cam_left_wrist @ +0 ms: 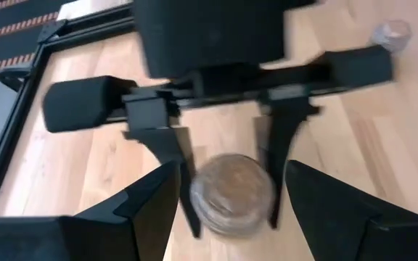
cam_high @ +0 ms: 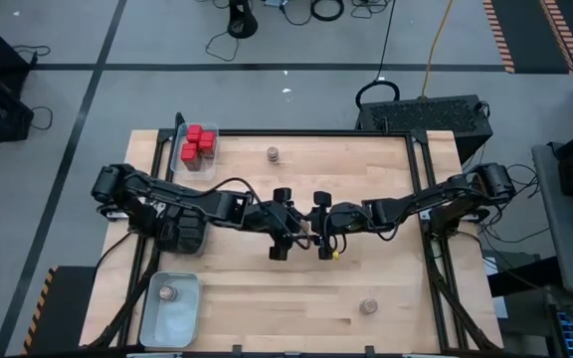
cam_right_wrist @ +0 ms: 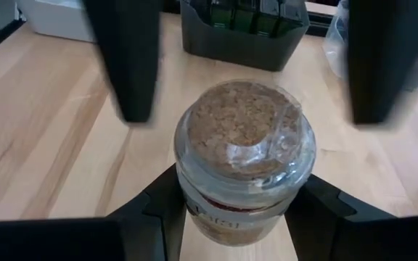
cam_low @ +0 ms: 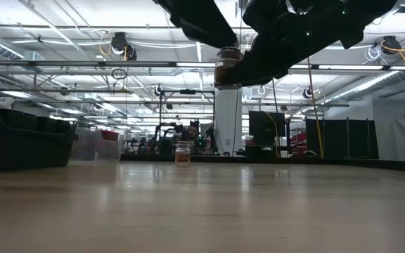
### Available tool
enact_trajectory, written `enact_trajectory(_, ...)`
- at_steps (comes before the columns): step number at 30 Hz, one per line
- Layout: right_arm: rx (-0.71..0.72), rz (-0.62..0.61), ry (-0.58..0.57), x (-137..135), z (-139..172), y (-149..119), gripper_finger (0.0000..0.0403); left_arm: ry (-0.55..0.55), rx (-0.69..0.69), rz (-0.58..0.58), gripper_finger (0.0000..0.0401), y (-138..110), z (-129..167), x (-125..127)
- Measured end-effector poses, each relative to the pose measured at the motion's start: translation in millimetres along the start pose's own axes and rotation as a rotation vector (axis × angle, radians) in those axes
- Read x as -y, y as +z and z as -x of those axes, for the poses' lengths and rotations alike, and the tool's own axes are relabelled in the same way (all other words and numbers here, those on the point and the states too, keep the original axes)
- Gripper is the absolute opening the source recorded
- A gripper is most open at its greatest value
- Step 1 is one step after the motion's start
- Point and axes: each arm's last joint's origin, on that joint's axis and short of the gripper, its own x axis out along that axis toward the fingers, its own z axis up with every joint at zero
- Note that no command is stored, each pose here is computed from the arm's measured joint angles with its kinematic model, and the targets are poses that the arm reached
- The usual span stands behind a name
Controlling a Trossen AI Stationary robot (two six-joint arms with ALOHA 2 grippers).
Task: Sort spices by type
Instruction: Put the brown seasoning bottle into the gray bin
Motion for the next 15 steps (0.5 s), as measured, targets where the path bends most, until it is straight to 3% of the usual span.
enact_trajectory(15, 0.001, 0.000, 0.001, 0.0, 0.0, 0.1, 0.0164, -0.033, -0.031, 0.013, 0.0256, -8.4, -20.7, -5.3)
